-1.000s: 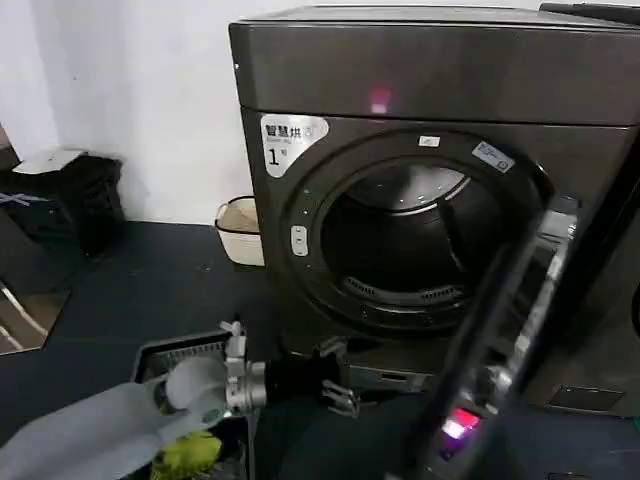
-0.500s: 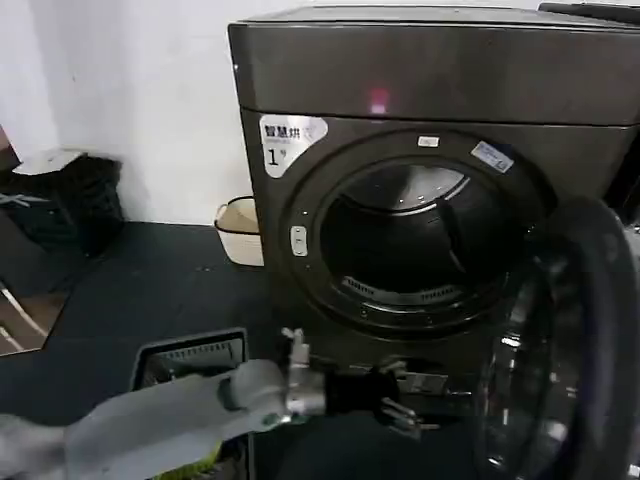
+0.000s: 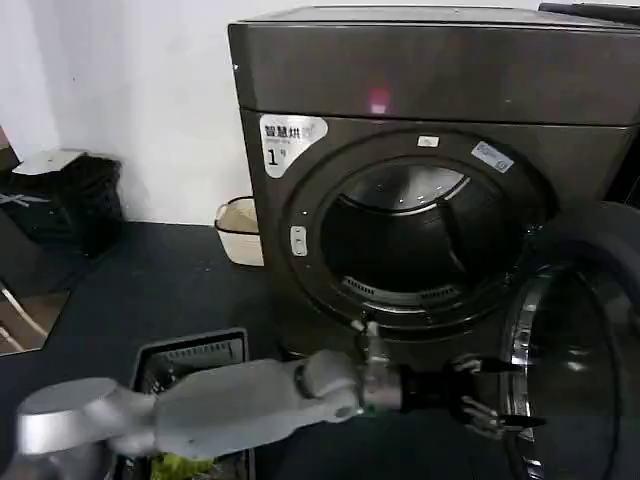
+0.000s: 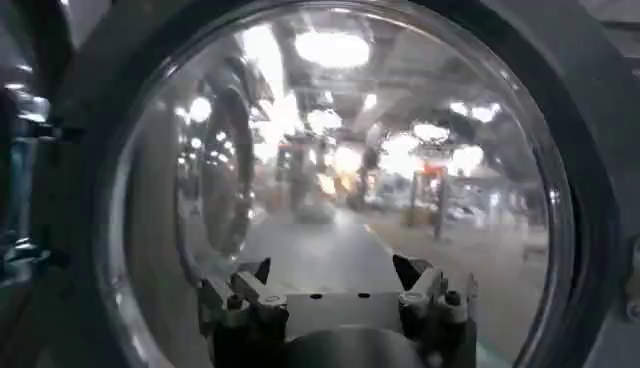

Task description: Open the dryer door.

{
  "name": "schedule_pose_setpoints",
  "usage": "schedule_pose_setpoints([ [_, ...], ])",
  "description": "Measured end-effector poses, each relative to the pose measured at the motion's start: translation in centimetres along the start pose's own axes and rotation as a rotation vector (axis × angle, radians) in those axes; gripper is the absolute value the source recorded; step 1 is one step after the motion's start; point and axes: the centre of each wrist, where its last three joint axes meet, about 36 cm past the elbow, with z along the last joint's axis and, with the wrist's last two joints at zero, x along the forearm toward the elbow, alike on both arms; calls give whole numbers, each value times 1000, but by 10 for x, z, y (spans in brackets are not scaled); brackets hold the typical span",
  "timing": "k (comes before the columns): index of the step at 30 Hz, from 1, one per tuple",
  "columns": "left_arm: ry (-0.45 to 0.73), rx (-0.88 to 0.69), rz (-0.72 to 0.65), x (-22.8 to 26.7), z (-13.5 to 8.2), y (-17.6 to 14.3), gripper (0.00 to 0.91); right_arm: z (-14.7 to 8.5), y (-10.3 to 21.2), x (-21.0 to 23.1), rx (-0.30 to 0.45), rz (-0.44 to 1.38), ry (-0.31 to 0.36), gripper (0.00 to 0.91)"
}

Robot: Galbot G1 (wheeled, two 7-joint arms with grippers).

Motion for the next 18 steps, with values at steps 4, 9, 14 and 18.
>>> schedule_pose_setpoints([
  [4,-11,-16,12,-26,-3,5,907,-3,-7,2,7,15,-3,907],
  [9,-17,-26,23,-55,-3,8,907,-10,-15,3,24,28,-13,907],
  [14,-24,-26,13,-79,2,7,907,-16,-23,5,34,42,-25,907],
  [18,-32,-32,-10,-91,3,8,907,-19,-25,5,38,46,-35,907],
])
